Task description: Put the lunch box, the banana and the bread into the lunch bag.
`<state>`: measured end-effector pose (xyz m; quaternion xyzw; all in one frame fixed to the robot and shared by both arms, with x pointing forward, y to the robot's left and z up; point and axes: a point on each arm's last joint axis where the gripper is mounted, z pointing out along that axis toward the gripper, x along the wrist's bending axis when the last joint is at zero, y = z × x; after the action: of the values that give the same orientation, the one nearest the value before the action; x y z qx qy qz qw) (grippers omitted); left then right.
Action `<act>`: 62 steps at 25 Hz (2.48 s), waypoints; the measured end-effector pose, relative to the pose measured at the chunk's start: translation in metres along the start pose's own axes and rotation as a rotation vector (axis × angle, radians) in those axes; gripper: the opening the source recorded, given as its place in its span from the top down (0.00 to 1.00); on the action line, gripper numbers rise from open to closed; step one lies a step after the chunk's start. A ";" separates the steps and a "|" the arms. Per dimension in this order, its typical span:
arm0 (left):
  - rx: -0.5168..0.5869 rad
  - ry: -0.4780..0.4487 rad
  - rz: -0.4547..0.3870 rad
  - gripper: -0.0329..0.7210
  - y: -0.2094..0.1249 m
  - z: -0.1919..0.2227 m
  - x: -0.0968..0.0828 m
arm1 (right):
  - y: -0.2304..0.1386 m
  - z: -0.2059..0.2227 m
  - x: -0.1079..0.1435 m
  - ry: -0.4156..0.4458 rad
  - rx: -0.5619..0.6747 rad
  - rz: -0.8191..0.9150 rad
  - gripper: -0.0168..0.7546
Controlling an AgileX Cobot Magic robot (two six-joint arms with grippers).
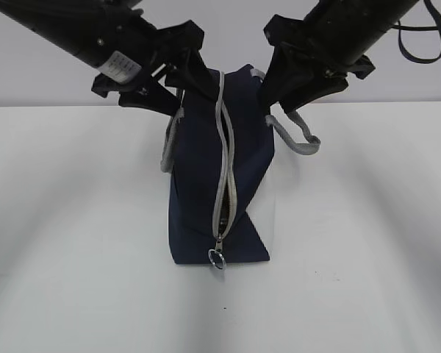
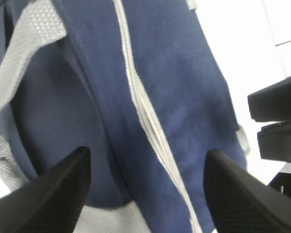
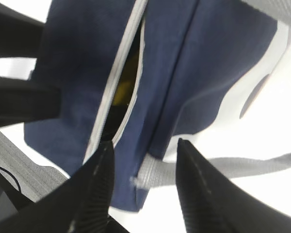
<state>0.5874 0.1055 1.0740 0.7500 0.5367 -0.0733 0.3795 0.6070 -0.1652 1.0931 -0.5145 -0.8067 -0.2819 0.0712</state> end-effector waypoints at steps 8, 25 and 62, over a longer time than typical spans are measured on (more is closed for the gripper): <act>-0.085 0.037 0.155 0.30 -0.003 -0.058 -0.027 | -0.054 -0.019 0.014 -0.039 -0.099 -0.043 0.56; 0.010 0.075 0.150 0.34 -0.082 -0.067 -0.011 | -0.168 0.037 0.019 0.194 -0.218 -0.360 0.57; 0.001 0.070 0.148 0.38 -0.085 -0.070 -0.012 | -0.147 0.162 -0.011 0.295 -0.220 -0.679 0.45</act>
<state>0.4881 0.1539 1.0875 0.7900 0.4927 -0.0193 0.3644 0.5124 -0.1338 0.8980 -0.1767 -0.8772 -0.4452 0.0336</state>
